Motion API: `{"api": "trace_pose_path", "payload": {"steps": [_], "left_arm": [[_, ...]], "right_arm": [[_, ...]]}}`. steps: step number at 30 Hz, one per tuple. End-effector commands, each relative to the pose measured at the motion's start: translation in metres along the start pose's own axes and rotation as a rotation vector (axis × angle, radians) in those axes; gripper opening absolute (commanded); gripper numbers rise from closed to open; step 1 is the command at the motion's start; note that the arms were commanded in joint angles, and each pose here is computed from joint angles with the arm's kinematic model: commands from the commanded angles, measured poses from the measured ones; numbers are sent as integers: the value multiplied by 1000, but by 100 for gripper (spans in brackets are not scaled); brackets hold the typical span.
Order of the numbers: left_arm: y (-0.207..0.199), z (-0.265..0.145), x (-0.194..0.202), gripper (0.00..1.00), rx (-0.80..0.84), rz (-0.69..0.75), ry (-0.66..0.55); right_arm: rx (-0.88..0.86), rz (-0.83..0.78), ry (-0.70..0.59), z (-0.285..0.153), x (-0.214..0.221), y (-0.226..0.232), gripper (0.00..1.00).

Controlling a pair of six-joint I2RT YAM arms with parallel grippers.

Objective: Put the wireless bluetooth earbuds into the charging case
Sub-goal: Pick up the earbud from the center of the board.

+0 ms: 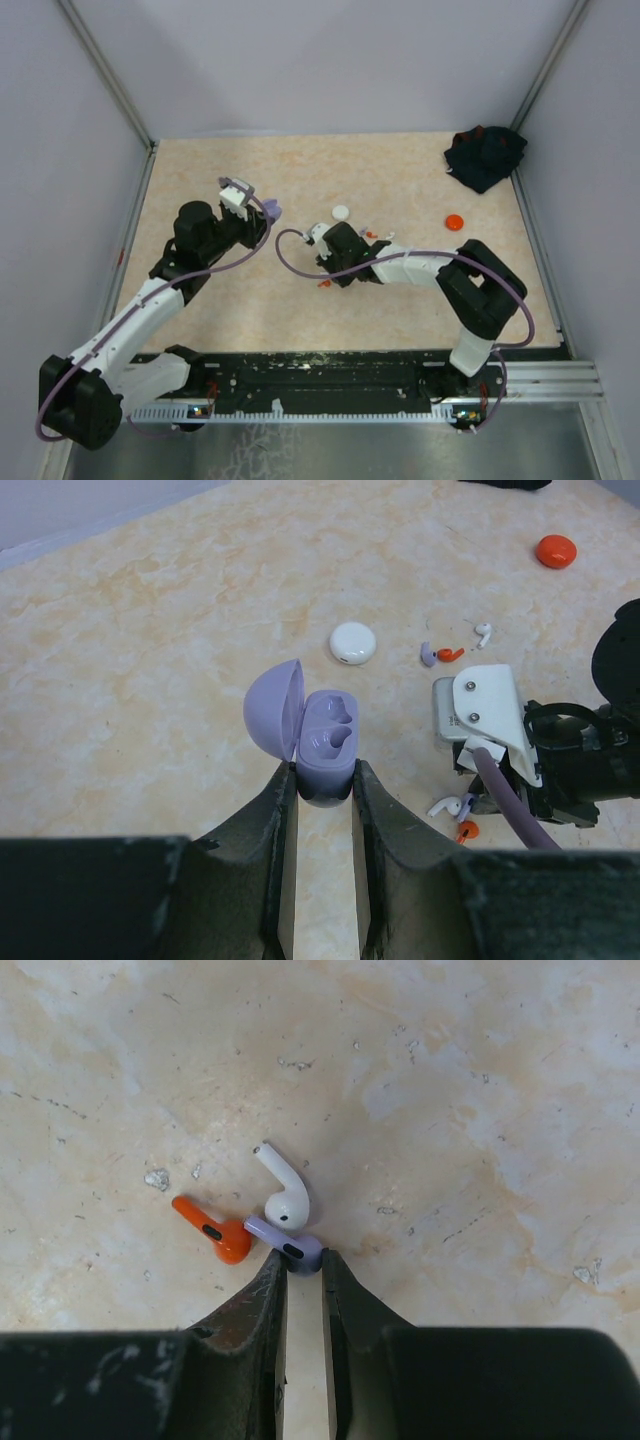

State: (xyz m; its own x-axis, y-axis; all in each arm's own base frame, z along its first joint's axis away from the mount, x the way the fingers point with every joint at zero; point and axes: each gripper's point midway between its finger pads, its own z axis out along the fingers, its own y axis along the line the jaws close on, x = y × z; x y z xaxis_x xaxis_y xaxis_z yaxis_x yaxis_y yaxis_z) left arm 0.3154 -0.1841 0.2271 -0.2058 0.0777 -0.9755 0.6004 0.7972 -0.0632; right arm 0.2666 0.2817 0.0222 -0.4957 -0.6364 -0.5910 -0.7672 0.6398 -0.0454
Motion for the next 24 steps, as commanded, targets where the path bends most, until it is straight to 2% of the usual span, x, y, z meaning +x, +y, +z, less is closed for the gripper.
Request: {"api": "trace_pose_path", "payload": {"steps": [1,10,19,24], "left_arm": [[-7,-5,-26,1,41,17,-95],[-11,-5,-26,1,69,21,-98],[-12,-6,-26,1,74,25,-100],[-12,-6,-28,1,76,25,-103]], "right_arm": [[45,-7,-27,-24,-14,-8,12],[166,-5,103,-46,15,-43,14],[158,-28,150,-40,21,-46,18],[176,-23,161,-41,23,-51,24]]}}
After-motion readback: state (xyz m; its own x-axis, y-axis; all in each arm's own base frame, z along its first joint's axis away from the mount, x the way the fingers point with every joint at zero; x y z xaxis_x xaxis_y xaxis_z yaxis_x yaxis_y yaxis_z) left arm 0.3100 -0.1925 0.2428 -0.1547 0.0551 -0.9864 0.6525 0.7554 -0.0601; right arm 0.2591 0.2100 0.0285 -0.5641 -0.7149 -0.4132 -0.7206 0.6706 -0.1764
